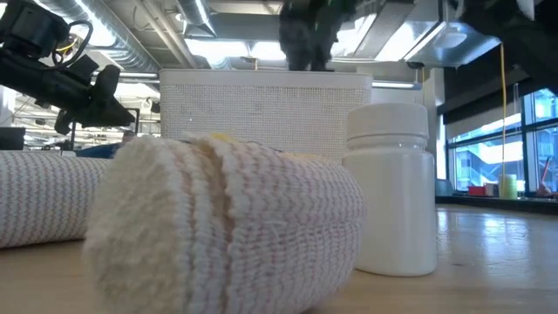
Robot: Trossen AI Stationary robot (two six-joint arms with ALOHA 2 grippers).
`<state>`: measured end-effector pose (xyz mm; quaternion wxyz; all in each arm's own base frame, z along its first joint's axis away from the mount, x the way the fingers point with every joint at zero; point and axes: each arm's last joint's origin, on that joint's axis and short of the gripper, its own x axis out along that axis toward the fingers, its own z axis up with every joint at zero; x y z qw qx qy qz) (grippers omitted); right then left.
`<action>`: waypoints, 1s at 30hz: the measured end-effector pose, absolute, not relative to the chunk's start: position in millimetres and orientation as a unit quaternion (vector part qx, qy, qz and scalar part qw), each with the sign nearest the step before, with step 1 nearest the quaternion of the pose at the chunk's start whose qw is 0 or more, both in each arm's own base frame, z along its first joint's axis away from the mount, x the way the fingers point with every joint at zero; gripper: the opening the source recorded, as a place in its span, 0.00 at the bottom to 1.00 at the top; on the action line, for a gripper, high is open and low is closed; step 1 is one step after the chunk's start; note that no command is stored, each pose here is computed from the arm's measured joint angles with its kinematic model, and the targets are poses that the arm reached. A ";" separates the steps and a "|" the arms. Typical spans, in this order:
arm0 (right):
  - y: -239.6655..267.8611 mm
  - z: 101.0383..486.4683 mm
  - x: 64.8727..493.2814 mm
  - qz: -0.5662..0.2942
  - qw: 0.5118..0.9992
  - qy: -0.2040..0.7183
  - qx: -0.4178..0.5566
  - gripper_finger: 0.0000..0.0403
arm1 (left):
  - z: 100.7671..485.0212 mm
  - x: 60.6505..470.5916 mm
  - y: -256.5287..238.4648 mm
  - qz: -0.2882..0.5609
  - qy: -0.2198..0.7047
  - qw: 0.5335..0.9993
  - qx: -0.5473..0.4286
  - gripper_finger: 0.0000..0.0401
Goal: Pick & place medical supplies in basket/bin
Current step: Put the right transparent pill bottle into the white bin
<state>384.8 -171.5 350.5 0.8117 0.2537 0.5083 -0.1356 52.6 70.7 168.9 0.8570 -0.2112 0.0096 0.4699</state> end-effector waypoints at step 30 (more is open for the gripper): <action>224.8 284.9 276.4 -0.311 0.656 0.648 0.232 0.60 | 168.8 52.8 70.5 0.466 0.010 0.859 -0.214 0.18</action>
